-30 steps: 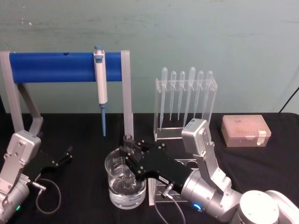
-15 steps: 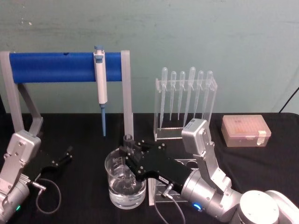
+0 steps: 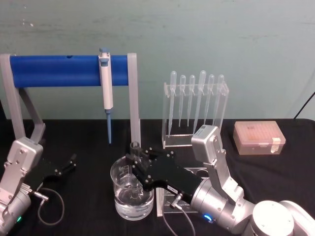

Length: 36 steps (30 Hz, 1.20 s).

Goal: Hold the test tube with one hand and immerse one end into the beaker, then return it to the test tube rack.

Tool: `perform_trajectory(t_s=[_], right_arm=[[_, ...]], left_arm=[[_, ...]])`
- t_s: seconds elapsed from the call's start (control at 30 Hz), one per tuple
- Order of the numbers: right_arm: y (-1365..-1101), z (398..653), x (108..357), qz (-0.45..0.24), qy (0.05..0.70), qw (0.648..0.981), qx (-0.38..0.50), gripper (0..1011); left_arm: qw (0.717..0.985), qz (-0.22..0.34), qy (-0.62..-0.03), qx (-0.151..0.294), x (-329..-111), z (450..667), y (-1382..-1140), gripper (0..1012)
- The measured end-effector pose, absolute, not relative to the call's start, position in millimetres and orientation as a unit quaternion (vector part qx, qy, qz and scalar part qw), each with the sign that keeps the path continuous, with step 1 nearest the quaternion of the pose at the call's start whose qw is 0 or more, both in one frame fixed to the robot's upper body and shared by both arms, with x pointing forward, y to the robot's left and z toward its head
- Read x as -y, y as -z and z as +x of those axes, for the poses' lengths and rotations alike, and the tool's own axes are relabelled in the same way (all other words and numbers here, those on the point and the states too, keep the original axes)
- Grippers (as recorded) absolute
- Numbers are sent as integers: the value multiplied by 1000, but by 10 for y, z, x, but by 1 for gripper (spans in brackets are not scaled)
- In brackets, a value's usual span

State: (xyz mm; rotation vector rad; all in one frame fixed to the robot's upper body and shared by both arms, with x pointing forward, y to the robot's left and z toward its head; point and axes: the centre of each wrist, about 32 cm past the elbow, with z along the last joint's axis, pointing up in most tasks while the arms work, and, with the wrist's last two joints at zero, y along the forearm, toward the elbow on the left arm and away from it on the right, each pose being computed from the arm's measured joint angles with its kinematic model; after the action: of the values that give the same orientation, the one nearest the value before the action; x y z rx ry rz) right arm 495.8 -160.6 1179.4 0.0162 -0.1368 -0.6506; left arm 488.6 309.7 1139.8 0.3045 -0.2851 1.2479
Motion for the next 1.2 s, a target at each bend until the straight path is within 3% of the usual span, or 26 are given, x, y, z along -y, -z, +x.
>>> perform_trajectory(t_s=[1.2], right_arm=[[-11794,4958,1605,8,319,945,67,224]], left_arm=[[791,141,-580,132,-3097,4886,-11398,1000]])
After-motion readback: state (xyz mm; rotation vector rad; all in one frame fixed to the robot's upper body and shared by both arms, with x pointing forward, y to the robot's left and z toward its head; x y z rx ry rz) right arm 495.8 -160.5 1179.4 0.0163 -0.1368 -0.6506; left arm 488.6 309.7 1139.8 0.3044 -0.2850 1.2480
